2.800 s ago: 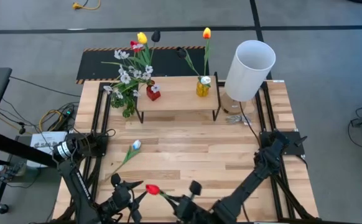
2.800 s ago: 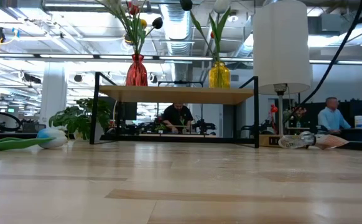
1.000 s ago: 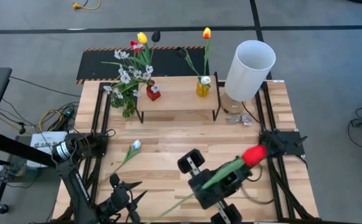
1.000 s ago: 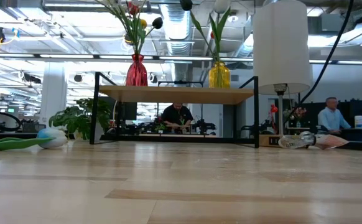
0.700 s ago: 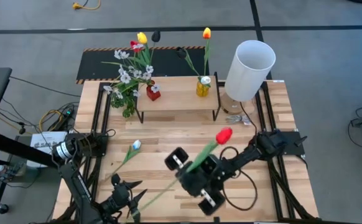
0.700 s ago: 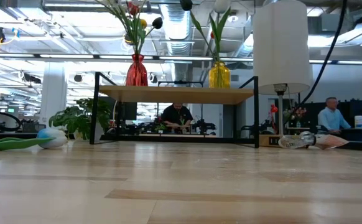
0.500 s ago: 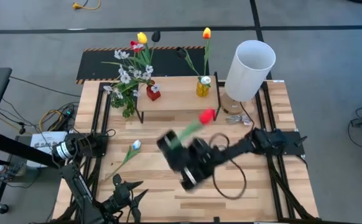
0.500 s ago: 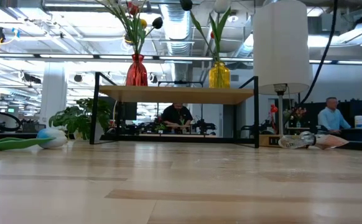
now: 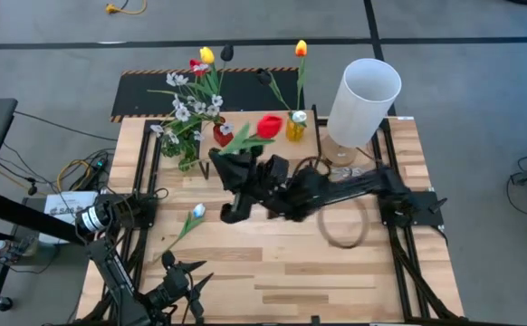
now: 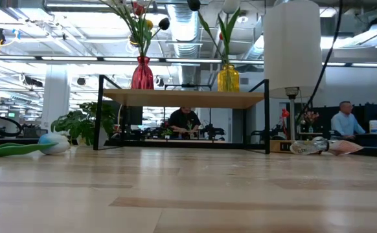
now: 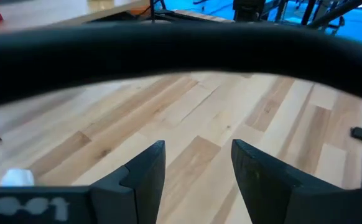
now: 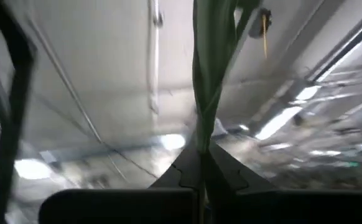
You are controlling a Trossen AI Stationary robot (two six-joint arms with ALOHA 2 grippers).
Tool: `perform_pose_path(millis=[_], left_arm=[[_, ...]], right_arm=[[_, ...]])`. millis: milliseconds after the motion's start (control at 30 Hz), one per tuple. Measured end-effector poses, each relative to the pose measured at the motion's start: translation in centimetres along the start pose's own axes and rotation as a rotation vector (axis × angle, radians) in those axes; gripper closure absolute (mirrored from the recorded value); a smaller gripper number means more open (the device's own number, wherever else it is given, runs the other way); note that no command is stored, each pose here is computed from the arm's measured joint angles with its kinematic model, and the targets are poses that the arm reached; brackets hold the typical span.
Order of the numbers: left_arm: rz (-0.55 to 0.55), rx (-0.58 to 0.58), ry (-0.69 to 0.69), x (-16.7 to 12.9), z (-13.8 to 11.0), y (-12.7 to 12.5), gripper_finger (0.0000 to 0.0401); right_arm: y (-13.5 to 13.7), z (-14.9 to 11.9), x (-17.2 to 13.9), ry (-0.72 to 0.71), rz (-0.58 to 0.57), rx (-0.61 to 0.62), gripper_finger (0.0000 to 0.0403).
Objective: Pick and place flowers into a vace then onto a shelf
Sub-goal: Put the red flower into the yellow vase on the shelf
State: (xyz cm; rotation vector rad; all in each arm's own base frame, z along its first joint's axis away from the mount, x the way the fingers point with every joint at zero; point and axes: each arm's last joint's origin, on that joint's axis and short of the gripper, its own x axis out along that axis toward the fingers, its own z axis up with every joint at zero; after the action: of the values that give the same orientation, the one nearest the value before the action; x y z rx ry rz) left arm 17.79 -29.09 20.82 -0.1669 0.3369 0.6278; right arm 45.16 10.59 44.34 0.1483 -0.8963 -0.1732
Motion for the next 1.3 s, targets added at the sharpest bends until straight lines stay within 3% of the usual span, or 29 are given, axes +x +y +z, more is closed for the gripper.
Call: perform_pose_path(millis=[67,133,233,300,600,700,867,1000,1300], left_arm=[[0.006,0.019,-0.004,0.0,0.1,0.1,0.0228],[0.002,0.03,-0.02,0.0,0.2,0.2,0.0228],[-0.007,0.026,-0.037,0.0,0.2,0.2,0.0228],[-0.017,0.014,-0.052,0.0,0.2,0.1,0.0228],[-0.035,-0.002,-0.083,0.0,0.3,0.0,0.0228],[-0.036,-0.003,-0.084,0.0,0.3,0.0,0.0228],[-0.037,-0.006,-0.085,0.0,0.3,0.0,0.0228],[-0.039,-0.011,-0.085,0.0,0.3,-0.1,0.0228],[-0.038,-0.011,-0.085,0.0,0.3,-0.1,0.0228]], right_arm=[[0.7,2.1,0.5,0.119,-0.06,-0.171,0.0403],[1.1,4.2,0.6,0.215,-0.192,-0.302,0.0403],[1.2,7.3,0.4,0.317,-0.443,-0.454,0.0403],[1.2,8.8,0.3,0.364,-0.516,-0.531,0.0403],[2.8,13.8,-0.9,0.484,-0.637,-0.692,0.0403],[3.6,15.8,-2.2,0.454,-0.674,-0.661,0.0403],[4.9,16.4,-5.8,0.372,-0.662,-0.597,0.0403],[6.0,15.6,-7.3,0.428,-0.594,-0.675,0.0403],[1.7,13.6,-5.0,0.398,-0.719,-0.777,0.0403]])
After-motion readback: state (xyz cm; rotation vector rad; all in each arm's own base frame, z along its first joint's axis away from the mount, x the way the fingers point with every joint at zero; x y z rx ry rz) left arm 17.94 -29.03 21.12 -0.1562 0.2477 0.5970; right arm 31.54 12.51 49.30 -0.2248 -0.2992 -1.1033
